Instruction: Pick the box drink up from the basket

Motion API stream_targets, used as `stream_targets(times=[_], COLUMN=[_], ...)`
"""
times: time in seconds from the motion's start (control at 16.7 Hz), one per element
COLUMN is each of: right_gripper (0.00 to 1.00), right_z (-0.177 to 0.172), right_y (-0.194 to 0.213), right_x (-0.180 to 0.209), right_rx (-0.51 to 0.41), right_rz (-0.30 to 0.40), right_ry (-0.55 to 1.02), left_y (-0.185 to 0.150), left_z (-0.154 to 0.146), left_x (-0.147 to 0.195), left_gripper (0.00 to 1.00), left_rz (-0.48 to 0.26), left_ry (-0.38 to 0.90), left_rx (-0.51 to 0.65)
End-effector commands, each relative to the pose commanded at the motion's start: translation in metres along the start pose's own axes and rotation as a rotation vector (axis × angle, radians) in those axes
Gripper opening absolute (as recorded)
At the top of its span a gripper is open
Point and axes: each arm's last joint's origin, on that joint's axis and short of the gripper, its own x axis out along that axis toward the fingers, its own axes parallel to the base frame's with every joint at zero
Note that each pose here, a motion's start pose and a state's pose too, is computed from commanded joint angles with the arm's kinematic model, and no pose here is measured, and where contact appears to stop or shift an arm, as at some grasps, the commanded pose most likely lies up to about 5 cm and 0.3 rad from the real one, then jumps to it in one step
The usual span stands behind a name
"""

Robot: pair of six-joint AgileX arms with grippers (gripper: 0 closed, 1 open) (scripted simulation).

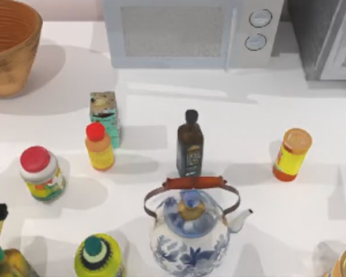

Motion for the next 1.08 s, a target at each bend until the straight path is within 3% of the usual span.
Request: stream_targets(times=[0.24,0.78,1.08], right_gripper=[1.00,1.00,1.00], right_z=[0.000,0.000,0.000], right_y=[0.000,0.000,0.000], right_x=[0.000,0.000,0.000], right_rx=[0.000,0.000,0.000], right_rz=[0.000,0.000,0.000], right_ry=[0.000,0.000,0.000], left_y=[-0.001,-0.012,-0.021], left_z=[0.003,0.025,0.026], left_x=[0.006,0.034,0.046], left_gripper=[0.00,0.00,0.00], left_rz=[0.071,0.421,0.556], left_ry=[0.012,-0.018,-0.017], left_rx=[0.002,0.007,0.002])
